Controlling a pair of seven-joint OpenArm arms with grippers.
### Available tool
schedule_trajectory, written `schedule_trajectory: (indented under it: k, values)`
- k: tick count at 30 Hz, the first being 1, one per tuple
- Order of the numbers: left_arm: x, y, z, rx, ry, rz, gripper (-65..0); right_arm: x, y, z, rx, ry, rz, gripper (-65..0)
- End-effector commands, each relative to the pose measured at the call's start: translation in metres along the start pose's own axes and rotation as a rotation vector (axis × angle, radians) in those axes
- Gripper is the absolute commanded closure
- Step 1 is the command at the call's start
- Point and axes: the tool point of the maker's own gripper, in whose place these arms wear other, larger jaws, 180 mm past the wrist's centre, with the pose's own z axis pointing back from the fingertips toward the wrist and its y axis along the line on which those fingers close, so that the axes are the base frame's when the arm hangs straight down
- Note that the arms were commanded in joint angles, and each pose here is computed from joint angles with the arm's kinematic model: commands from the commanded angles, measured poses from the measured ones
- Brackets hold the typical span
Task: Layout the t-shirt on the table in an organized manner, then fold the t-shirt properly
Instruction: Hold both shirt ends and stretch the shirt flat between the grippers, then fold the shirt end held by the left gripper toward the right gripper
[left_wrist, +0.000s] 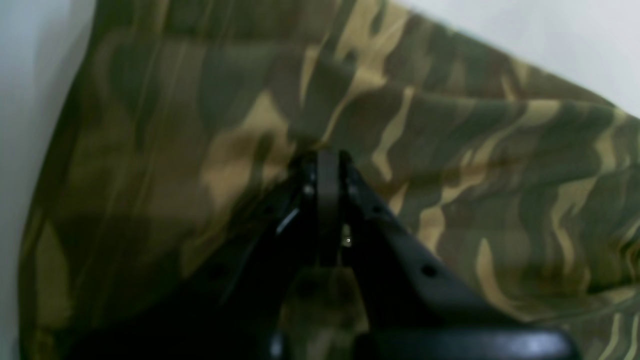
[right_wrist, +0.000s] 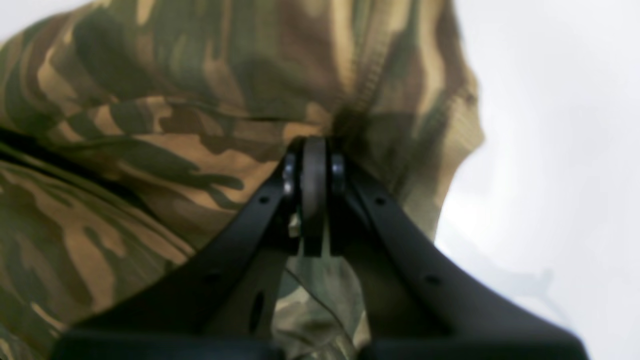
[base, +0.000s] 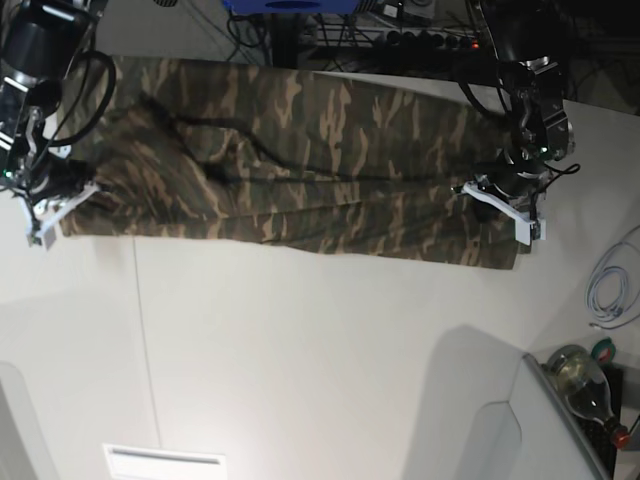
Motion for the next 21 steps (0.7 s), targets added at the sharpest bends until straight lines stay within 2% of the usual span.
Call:
schedule_trajectory:
  k: [1, 5, 11, 15, 19, 21]
  values:
    - [0.005, 0.002, -0.006, 0.008, 0.007, -0.006, 0.0, 0.004, -0.013, -0.002, -0.036, 0.015, 0.001, -0.6]
    - [0.007, -0.005, -0.025, -0.009, 0.018, 0.040, 0.0, 0.029, -0.017, -0.016, -0.020, 0.001, -0.017, -0.6]
    - [0.028, -0.020, -0.035, -0.039, -0.016, 0.065, 0.0, 0.065, 0.005, -0.035, 0.006, -0.037, 0.115, -0.6]
    - [0.044, -0.025, -0.021, -0.039, -0.079, 0.035, 0.0, 0.084, 0.009, -0.033, 0.011, -0.117, 0.122, -0.6]
    - [0.058, -0.024, 0.000, -0.024, -0.070, -0.024, 0.0, 0.107, 0.006, -0.020, 0.005, -0.185, 0.148, -0.6]
    - [0.066, -0.021, 0.018, -0.007, -0.099, -0.066, 0.0, 0.114, 0.013, -0.004, 0.019, -0.258, 0.208, -0.6]
